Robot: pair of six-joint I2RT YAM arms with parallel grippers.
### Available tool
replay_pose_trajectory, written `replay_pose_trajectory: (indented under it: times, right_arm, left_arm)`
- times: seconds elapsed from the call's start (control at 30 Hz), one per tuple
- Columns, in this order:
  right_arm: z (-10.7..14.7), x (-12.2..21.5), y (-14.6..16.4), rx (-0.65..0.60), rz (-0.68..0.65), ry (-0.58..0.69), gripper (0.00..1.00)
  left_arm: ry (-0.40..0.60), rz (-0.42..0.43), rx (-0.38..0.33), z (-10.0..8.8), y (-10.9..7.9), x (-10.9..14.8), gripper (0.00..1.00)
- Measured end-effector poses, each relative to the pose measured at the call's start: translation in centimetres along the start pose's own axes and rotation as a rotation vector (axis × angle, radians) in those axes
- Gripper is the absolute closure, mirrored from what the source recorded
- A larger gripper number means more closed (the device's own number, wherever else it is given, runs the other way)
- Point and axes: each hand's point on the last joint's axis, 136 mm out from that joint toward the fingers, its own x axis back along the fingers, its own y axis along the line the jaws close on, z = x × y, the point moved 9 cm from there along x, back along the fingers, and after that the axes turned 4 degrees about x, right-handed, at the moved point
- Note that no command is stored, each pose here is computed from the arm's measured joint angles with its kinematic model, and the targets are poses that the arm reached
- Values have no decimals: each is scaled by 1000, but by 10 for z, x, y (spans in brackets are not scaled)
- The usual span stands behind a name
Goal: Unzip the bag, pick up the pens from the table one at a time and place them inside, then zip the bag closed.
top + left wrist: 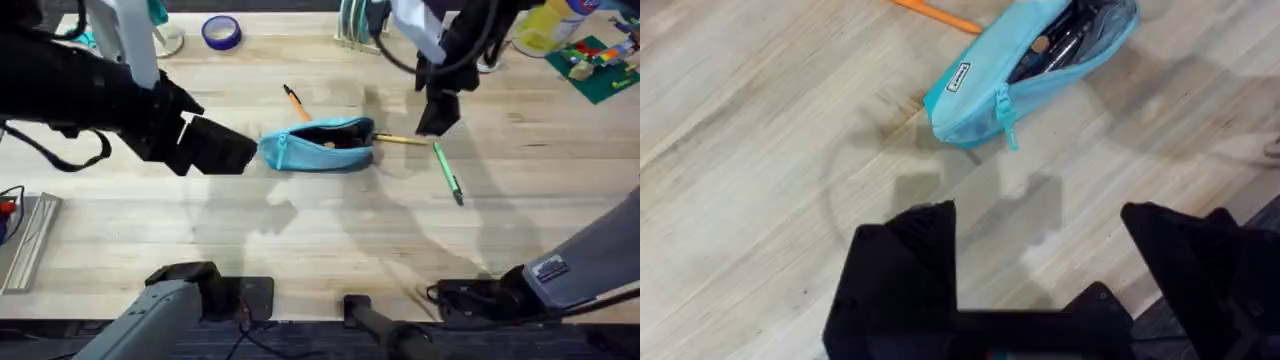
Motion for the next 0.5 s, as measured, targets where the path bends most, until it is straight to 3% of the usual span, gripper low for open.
replay_pose_trajectory:
  times: [0.3,0.5]
  right_arm:
    - [10,-53,3,-8,-10,-1,7]
    - [10,-69,2,3,15,-11,6]
  left_arm:
    - [0,0,0,0,0,0,6]
    - [0,0,0,0,0,0,5]
